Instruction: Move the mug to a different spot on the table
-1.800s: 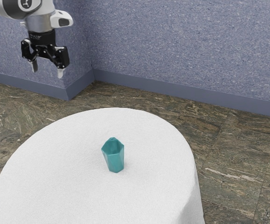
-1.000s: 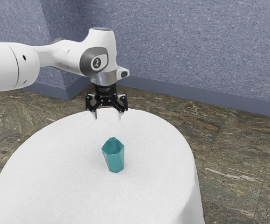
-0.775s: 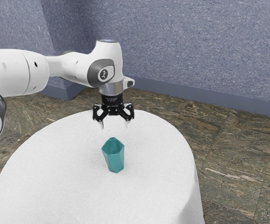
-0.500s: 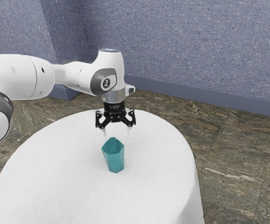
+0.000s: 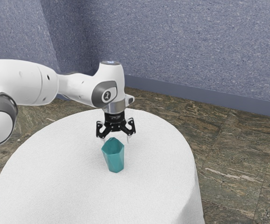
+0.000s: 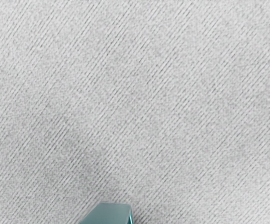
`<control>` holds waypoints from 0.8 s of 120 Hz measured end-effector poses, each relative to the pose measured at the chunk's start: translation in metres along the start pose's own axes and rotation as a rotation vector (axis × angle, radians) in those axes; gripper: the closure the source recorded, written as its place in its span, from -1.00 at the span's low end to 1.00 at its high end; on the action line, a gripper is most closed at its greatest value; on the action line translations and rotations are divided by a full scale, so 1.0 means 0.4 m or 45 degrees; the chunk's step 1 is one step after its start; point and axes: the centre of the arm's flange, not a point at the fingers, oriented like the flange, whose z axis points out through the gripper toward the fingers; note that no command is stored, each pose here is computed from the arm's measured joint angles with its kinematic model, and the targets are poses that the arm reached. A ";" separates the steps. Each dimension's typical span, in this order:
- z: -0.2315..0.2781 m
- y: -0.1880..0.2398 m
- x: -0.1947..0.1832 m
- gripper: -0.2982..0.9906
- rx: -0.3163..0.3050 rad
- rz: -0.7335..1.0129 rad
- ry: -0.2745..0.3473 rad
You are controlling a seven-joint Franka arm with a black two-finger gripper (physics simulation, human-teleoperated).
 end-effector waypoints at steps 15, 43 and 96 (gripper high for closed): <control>0.013 0.002 0.005 -0.54 -0.005 -0.006 0.005; 0.037 0.003 0.015 -0.54 -0.009 -0.011 0.005; 0.056 -0.013 0.017 -0.54 0.032 -0.002 -0.050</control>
